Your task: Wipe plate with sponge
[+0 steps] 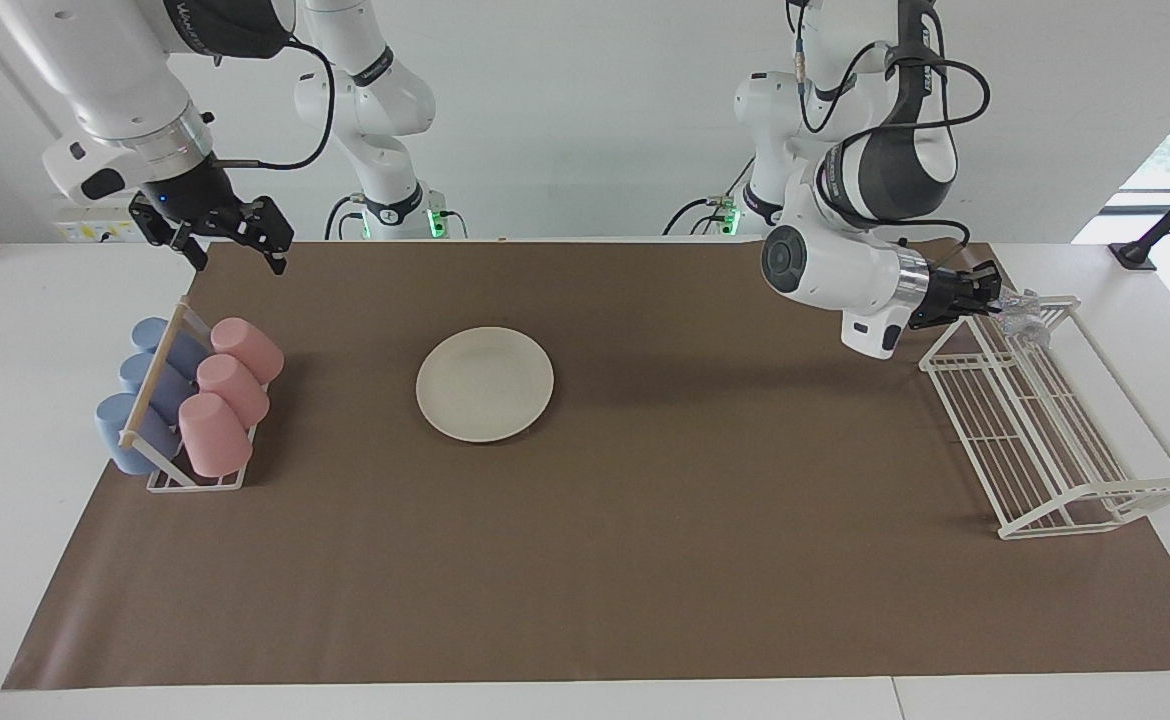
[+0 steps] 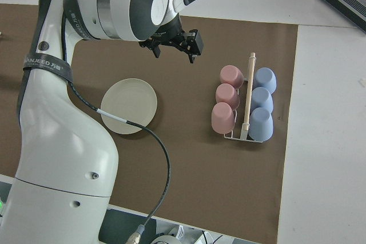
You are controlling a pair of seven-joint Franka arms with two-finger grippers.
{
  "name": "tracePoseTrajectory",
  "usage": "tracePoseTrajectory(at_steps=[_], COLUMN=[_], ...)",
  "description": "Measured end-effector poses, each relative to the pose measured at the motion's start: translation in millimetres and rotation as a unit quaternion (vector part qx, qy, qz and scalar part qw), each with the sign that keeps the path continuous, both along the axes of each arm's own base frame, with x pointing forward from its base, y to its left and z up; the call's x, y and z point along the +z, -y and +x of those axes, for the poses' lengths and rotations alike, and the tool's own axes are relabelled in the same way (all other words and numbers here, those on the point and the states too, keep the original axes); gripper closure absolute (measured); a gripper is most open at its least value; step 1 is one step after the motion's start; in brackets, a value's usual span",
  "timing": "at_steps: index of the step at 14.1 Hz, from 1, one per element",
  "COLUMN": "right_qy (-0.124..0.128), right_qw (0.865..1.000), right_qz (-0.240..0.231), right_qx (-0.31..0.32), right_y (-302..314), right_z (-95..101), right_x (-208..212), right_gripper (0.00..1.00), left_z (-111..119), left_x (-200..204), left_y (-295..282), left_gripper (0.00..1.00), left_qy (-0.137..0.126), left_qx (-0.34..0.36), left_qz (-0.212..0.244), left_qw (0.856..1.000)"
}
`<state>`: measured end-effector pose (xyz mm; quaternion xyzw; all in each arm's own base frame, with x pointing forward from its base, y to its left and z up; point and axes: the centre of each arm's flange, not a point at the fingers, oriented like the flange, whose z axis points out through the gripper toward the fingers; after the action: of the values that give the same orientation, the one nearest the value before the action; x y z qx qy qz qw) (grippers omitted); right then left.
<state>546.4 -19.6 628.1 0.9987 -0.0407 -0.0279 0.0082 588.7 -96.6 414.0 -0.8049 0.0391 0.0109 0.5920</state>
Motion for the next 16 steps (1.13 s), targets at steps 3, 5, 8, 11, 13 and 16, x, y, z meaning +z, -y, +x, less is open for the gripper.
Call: tracePoseTrajectory(at_steps=[3, 5, 8, 11, 13, 16], right_qy=[0.000, -0.001, 0.000, 0.002, 0.002, 0.002], right_qw=[1.000, 1.000, 0.999, 0.999, 0.999, 0.999], right_qz=[0.001, 0.002, 0.002, 0.002, 0.002, 0.002], right_qx=[0.009, 0.025, 0.036, 0.035, 0.035, 0.036], right_y=[3, 6, 7, 9, 8, 8], right_z=[-0.1, -0.2, -0.2, 0.3, 0.3, 0.4], right_x=[0, 0, 0, 0, 0, 0], right_gripper=[0.00, 0.00, 0.00, 0.00, 0.00, 0.00], left_z=[22, 27, 29, 28, 29, 30], left_x=[-32, -32, -32, -37, -42, -43], left_y=[-19, -32, -32, -35, -41, -45], left_gripper=[0.96, 0.96, 0.96, 0.96, 0.96, 0.96], left_qy=[0.017, 0.026, 0.045, 0.055, 0.058, 0.063], left_qx=[-0.005, 0.000, 0.000, 0.000, 0.000, 0.001], left_qz=[0.019, 0.018, 0.012, 0.007, 0.002, -0.002], left_qw=[1.000, 1.000, 0.999, 0.998, 0.998, 0.998])
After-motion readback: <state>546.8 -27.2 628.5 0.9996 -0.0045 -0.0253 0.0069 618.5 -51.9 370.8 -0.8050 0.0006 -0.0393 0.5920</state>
